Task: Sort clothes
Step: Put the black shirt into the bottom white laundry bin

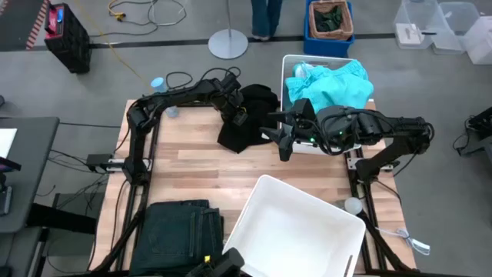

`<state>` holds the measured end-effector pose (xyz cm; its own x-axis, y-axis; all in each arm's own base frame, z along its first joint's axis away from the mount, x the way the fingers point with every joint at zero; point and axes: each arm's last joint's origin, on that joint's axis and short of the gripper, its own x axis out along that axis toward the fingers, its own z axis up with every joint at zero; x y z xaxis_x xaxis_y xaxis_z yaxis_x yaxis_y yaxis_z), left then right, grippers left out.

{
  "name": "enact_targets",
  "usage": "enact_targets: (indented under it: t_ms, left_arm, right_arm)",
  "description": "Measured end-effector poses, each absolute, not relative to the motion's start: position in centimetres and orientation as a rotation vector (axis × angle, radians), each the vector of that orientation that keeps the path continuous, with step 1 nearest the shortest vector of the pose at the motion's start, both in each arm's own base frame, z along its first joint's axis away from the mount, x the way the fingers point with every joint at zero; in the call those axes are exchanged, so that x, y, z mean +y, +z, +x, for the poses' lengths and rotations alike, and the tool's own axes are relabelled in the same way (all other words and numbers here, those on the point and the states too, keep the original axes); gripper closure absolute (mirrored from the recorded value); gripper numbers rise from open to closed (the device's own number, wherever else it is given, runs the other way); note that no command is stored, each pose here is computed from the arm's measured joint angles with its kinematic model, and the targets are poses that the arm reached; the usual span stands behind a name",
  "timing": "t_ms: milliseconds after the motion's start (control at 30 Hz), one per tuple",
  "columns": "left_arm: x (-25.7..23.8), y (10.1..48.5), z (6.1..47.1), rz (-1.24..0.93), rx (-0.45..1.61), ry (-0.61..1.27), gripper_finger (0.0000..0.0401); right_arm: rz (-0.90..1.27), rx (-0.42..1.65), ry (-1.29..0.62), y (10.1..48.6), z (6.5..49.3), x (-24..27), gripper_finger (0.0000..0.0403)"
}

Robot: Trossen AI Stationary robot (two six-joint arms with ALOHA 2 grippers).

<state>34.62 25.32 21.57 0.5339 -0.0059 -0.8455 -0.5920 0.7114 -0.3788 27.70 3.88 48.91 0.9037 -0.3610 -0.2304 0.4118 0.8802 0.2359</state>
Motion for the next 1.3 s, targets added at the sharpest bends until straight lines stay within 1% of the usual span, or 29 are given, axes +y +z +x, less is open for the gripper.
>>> enact_targets:
  t_ms: [67,167,300,400,500,633,800,900,1033,1200,1300]
  left_arm:
    - [24.9,22.6,34.5,-0.680,0.943,0.375,0.0398]
    - [23.9,25.2,34.1,-0.590,0.905,0.383,0.0399]
    - [22.3,30.3,32.8,-0.447,0.791,0.399,0.0400]
    - [20.6,34.4,31.2,-0.362,0.676,0.377,0.0400]
    - [18.4,38.9,29.3,-0.278,0.521,0.336,0.0400]
    - [15.0,44.6,26.2,-0.214,0.267,0.225,0.0400]
    - [10.9,50.1,22.9,-0.190,-0.043,0.038,0.0400]
    - [8.8,52.4,21.5,-0.198,-0.193,-0.071,0.0401]
    - [6.6,54.4,20.6,-0.216,-0.346,-0.228,0.0401]
    - [4.1,56.0,20.3,-0.232,-0.496,-0.398,0.0401]
    - [3.0,56.5,20.3,-0.230,-0.565,-0.473,0.0401]
  right_arm:
    - [0.285,0.182,-0.405,48.9,27.7,3.9,0.0127]
    - [0.280,0.184,-0.405,48.9,27.7,3.9,0.0127]
    - [0.275,0.188,-0.405,48.9,27.7,3.9,0.0126]
    - [0.255,0.190,-0.402,48.9,27.7,3.9,0.0126]
    - [0.234,0.184,-0.399,49.0,27.7,3.9,0.0126]
    - [0.197,0.177,-0.407,49.1,27.7,3.9,0.0126]
    - [0.160,0.154,-0.416,49.4,27.9,3.5,0.0126]
    - [0.120,0.111,-0.407,50.1,27.6,3.4,0.0126]
    - [0.098,0.033,-0.386,51.5,26.3,3.5,0.0126]
    - [0.095,0.000,-0.358,52.4,24.7,3.9,0.0126]
    - [0.092,0.008,-0.338,52.4,24.5,4.4,0.0126]
